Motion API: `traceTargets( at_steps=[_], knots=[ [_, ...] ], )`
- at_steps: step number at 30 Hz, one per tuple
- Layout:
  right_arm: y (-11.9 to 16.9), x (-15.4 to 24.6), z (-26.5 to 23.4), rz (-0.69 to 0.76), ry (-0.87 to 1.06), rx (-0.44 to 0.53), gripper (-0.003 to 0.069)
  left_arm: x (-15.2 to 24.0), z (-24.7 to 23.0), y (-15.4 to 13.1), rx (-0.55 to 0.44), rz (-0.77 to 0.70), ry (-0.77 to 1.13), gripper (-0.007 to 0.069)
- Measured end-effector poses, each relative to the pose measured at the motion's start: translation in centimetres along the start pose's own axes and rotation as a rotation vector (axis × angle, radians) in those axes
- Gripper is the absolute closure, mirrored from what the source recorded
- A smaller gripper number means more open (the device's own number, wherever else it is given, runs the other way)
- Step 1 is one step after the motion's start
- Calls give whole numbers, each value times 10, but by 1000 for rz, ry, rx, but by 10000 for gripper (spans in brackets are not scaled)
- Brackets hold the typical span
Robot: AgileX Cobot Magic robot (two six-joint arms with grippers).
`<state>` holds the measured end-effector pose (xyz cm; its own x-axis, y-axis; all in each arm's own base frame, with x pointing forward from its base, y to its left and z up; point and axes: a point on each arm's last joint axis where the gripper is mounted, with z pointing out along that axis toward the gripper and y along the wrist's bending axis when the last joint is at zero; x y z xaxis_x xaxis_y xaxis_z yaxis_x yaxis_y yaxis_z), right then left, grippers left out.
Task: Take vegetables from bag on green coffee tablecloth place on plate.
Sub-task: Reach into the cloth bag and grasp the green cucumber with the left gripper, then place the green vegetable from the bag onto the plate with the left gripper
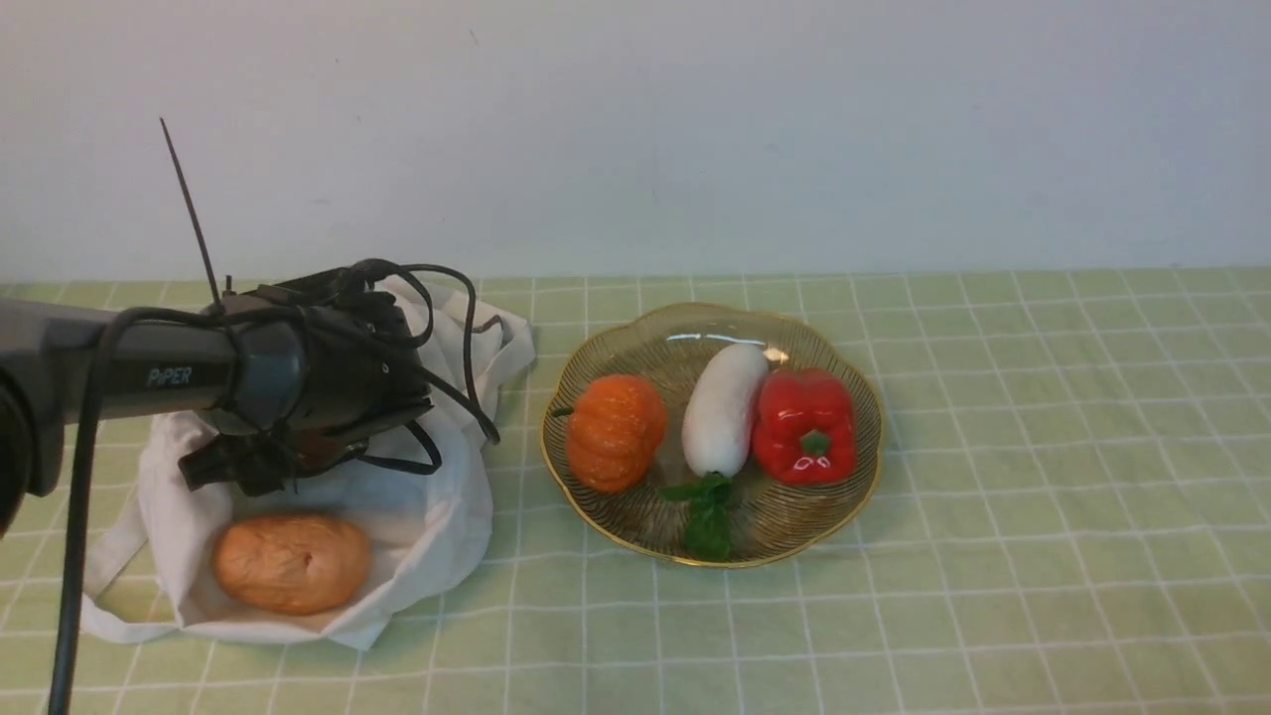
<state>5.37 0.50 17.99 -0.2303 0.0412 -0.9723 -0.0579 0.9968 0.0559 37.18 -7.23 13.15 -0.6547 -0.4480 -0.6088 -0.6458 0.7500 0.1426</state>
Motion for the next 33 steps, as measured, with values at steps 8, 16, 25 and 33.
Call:
traceTargets(
  at_steps=[8, 16, 25, 33],
  knots=[
    [0, 0, 0, 0, 0, 0, 674, 4, -17, -4, 39, 152, 30, 326],
    [0, 0, 0, 0, 0, 0, 674, 6, -51, 4, 102, 302, 187, 326],
    [0, 0, 0, 0, 0, 0, 674, -1, -105, 26, 264, 474, 317, 326],
    [0, 0, 0, 0, 0, 0, 674, -18, -176, 69, 458, 567, 301, 326]
  ],
)
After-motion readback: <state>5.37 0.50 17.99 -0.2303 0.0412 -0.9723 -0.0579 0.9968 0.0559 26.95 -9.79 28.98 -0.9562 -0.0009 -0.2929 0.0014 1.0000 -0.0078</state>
